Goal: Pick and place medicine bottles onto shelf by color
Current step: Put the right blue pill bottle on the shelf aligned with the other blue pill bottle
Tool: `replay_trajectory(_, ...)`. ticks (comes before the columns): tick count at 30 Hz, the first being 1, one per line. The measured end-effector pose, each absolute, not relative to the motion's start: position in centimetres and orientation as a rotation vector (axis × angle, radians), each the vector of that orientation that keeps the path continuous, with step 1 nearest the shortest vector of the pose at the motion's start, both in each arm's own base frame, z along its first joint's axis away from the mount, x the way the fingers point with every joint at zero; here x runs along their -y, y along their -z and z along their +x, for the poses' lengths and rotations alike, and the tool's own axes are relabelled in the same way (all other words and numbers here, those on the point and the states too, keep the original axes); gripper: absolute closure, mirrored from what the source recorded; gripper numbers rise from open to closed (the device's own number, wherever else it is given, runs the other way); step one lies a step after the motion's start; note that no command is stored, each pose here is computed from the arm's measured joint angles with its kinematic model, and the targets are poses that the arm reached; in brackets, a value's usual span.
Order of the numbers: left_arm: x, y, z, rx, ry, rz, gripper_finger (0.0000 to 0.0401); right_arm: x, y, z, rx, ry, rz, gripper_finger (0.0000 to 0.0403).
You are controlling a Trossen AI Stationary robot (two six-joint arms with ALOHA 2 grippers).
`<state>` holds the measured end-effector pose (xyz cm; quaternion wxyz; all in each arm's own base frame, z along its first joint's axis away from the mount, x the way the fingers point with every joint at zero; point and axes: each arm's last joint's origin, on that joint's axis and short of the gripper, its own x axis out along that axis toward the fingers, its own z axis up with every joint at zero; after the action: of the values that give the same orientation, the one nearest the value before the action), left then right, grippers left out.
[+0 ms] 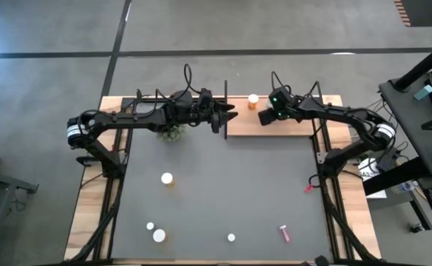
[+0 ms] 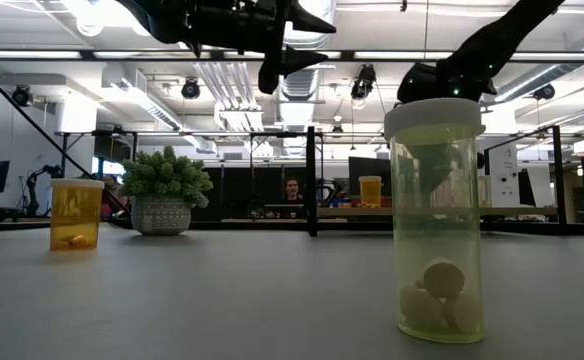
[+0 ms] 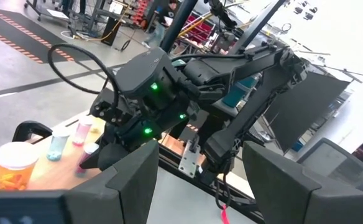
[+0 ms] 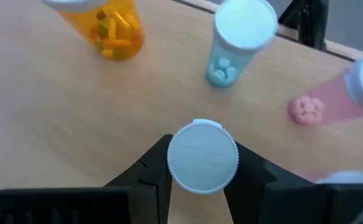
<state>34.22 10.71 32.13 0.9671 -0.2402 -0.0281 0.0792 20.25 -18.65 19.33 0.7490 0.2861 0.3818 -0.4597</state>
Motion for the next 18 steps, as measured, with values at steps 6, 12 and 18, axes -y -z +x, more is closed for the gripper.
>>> replay_trajectory(6, -10.81, -32.11, 34.19, 0.056, -0.163, -0.486, 0.0184, 18.96, -18.93, 20.58, -0.83, 1.008, 0.623, 0.0298)
replay_trajectory(12, -10.94, -32.1, 34.15, 0.057, -0.167, -0.486, 0.0184, 18.99, -18.94, 20.57, -0.832, 1.002, 0.614, 0.0298)
replay_trajectory(18, -11.1, -32.1, 34.1, 0.058, -0.171, -0.486, 0.0184, 18.99, -18.94, 20.56, -0.842, 0.99, 0.599, 0.0298)
